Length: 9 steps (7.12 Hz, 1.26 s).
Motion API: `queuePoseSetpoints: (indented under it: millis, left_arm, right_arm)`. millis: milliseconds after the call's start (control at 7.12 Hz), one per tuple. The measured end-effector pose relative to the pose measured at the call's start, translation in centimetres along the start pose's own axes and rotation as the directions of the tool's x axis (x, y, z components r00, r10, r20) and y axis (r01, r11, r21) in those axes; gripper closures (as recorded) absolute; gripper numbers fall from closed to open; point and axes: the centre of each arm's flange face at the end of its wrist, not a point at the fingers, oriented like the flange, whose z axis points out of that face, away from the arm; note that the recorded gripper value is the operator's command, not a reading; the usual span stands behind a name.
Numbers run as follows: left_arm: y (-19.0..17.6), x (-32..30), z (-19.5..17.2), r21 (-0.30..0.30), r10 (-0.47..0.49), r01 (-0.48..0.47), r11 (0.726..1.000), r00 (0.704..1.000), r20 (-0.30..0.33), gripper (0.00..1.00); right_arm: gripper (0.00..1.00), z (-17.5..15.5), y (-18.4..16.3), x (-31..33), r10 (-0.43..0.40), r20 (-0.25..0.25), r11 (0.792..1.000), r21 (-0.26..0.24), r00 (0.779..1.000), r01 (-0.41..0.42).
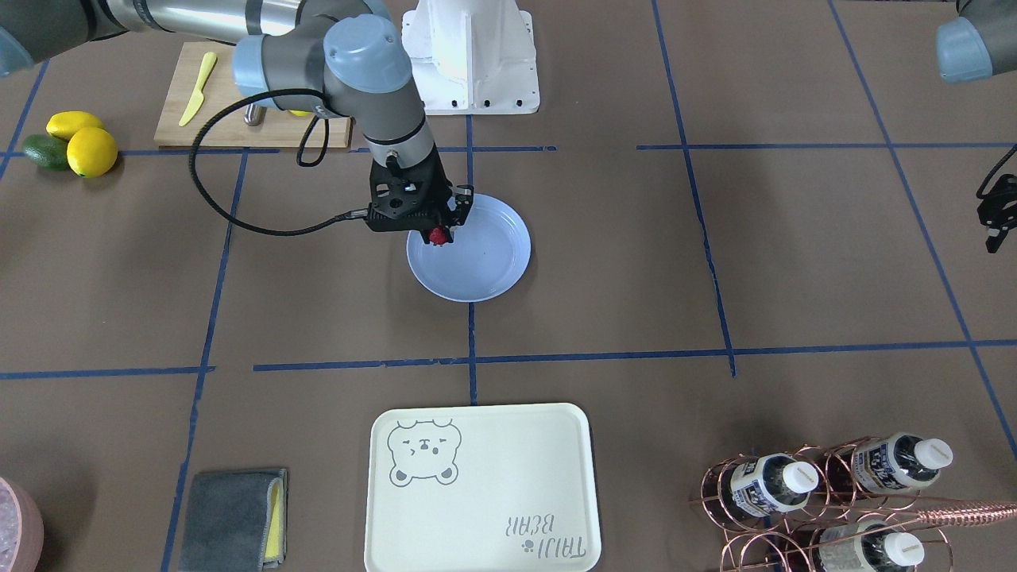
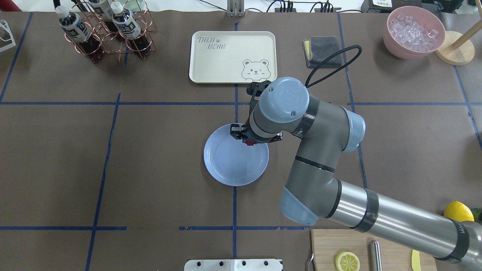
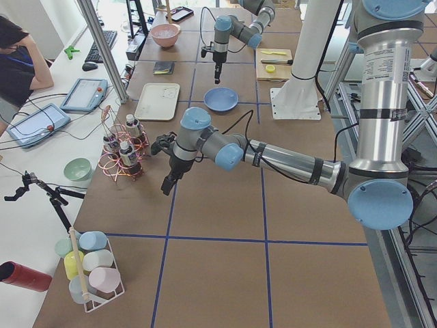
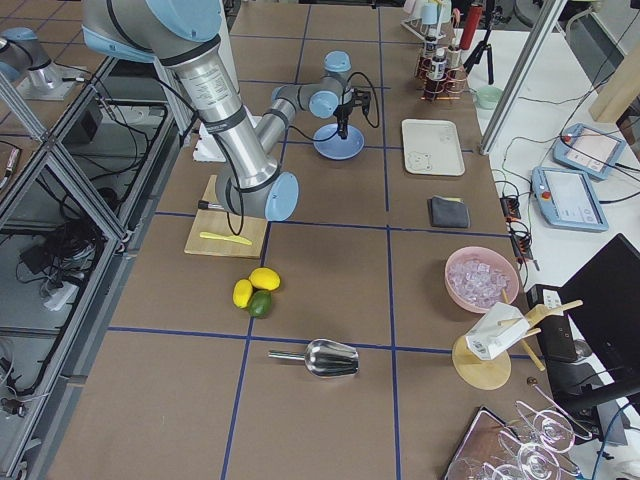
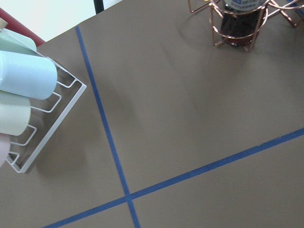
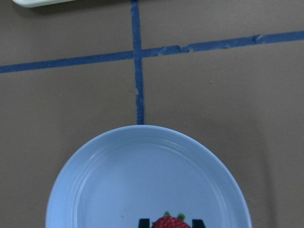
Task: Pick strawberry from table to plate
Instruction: 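Carry the strawberry with the right gripper over the blue plate, then lower the strawberry onto the plate and open the right gripper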
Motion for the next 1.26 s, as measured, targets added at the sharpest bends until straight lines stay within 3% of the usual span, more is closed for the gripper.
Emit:
queuePoseSetpoints:
  millis: [421,562,843,983,1264]
  left_arm:
    - [0.3,-1.1,0.0,-0.003,-0.002,0.002,1.0,1.0,0.01,0.0]
    - [0.4,-1.1,0.0,-0.004,-0.002,0.002,1.0,1.0,0.01,0.0]
    - [0.4,-1.3,0.3,-0.007,-0.003,0.004,1.0,1.0,0.011,0.0]
    - [0.5,-1.3,0.4,-0.008,-0.004,0.004,1.0,1.0,0.011,0.0]
    - [0.6,-1.5,0.7,-0.012,-0.006,0.006,1.0,1.0,0.011,0.0]
  right_arm:
    - [1.0,3.5,0.6,-0.9,-0.012,0.012,1.0,0.002,1.0,0.012]
    - [0.93,3.6,0.6,-1.0,-0.013,0.013,1.0,0.003,1.0,0.013]
    - [0.07,3.7,0.4,-1.8,-0.015,0.016,1.0,0.003,1.0,0.015]
    - [0.0,3.8,0.4,-1.9,-0.014,0.016,1.0,0.003,1.0,0.014]
    - [0.0,3.6,0.4,-2.2,-0.012,0.021,1.0,0.004,1.0,0.012]
